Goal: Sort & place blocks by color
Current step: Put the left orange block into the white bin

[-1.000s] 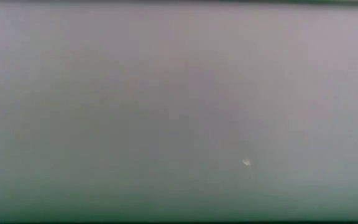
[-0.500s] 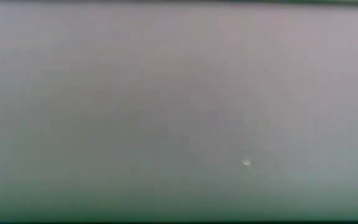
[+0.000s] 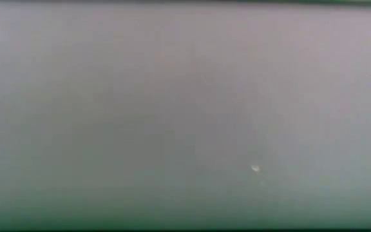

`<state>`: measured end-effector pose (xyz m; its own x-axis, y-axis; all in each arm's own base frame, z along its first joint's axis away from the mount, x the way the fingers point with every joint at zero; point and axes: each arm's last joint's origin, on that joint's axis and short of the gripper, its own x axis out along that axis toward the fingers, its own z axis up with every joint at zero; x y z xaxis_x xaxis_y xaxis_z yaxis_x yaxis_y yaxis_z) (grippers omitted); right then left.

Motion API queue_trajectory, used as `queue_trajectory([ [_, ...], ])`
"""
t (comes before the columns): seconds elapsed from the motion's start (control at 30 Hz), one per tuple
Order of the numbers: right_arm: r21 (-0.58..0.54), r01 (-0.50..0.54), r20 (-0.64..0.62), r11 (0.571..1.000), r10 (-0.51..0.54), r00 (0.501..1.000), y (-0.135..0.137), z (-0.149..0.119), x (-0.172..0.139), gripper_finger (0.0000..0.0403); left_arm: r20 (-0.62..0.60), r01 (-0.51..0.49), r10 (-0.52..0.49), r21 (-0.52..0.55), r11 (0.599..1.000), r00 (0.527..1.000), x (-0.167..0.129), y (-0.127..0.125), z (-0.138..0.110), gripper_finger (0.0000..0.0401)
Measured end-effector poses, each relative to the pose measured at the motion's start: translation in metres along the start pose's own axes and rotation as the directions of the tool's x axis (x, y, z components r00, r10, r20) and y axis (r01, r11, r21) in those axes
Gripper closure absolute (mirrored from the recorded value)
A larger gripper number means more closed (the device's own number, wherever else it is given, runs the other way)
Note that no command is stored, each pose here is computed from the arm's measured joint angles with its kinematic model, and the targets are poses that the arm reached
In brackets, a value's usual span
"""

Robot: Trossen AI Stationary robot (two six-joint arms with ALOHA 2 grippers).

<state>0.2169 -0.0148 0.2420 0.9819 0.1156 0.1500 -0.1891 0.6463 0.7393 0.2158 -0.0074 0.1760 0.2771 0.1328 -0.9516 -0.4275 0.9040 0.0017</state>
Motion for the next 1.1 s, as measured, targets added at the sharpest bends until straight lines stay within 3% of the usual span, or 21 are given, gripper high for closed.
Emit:
queue_trajectory([
  [0.43,0.000,0.000,0.000,1.000,0.000,1.000,0.000,0.000,0.000,0.0197,-0.082,-0.043,0.043,-0.004,0.999,0.996,0.022,0.000,-0.009,0.0150],
  [0.57,0.000,0.000,0.000,1.000,0.000,1.000,0.000,0.000,0.000,0.0197,-0.048,-0.012,0.012,-0.005,1.000,0.999,0.033,0.001,-0.016,0.0151],
  [0.8,0.000,0.000,0.000,1.000,0.000,1.000,0.000,0.000,0.000,0.0197,-0.022,0.006,-0.005,0.083,0.997,1.000,0.039,0.003,-0.021,0.0153],
  [0.9,0.000,0.000,0.000,1.000,0.000,1.000,0.000,0.000,0.000,0.0197,-0.032,0.008,-0.004,0.119,0.993,0.999,0.039,0.003,-0.022,0.0180],
  [1.03,0.000,0.000,0.000,1.000,0.000,1.000,0.000,0.000,0.000,0.0197,-0.037,0.020,-0.015,0.135,0.991,0.999,0.040,0.003,-0.022,0.0256],
  [1.1,0.000,0.000,0.000,1.000,0.000,1.000,0.000,0.000,0.000,0.0197,-0.033,0.021,-0.016,0.136,0.990,0.999,0.040,0.003,-0.022,0.0267],
])
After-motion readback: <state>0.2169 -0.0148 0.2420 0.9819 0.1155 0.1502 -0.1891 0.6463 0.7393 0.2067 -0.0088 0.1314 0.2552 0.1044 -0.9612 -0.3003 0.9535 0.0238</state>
